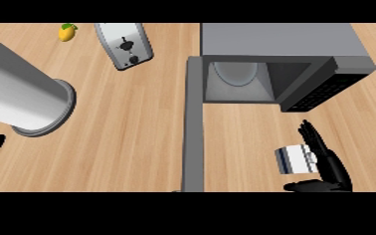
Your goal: Pick up the milk, place it into the microwave and close the microwave
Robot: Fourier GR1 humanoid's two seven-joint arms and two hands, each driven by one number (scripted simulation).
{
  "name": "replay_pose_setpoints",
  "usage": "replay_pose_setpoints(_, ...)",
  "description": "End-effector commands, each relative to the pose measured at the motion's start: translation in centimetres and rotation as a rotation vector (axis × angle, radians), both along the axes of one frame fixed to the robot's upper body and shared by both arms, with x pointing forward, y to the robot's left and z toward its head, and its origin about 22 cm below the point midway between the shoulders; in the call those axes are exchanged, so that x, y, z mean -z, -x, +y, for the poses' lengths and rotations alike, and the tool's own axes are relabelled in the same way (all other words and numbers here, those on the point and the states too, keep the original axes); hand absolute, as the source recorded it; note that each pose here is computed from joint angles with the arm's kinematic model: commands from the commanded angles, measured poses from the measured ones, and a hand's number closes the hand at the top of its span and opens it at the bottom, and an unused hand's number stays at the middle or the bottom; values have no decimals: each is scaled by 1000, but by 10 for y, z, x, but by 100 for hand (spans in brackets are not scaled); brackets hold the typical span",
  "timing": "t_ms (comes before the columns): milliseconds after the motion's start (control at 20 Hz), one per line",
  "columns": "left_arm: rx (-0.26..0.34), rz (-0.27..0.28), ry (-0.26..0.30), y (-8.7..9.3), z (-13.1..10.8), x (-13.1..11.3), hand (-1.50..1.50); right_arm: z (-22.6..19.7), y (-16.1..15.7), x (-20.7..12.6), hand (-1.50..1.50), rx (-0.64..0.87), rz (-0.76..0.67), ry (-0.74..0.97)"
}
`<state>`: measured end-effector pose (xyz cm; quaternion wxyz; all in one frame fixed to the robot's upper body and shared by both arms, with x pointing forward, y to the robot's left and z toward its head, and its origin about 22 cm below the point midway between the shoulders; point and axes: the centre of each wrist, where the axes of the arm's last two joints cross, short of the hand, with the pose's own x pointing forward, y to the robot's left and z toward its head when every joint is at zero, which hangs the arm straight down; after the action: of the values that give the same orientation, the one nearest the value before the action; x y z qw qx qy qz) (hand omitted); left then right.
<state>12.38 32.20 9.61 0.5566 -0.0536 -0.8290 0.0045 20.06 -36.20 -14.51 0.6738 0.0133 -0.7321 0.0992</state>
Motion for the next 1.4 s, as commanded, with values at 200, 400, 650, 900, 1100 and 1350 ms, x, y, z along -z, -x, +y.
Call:
replay_pose_setpoints(200, -6, 12, 1, -7, -4, 5, -150, 27, -1, 6, 150, -276, -78, -310)
replay_pose_setpoints(400, -5, -2, 20, -6, -3, 1, -150, 26, -8, -4, 150, -107, -267, -110)
replay_pose_setpoints(650, -2, 25, 21, 10, -4, 4, -150, 35, -12, -12, 150, -9, -277, -172)
replay_pose_setpoints(900, 5, 25, 12, 4, -1, -3, -150, 41, -35, -26, 150, 271, -318, -166)
replay_pose_setpoints(1100, -8, 18, 27, -10, 18, 9, -150, 43, -22, -37, 150, 218, -333, -157)
replay_pose_setpoints(1350, 11, 16, 30, 2, 5, -1, -150, 67, -35, -73, 150, 128, -345, -215)
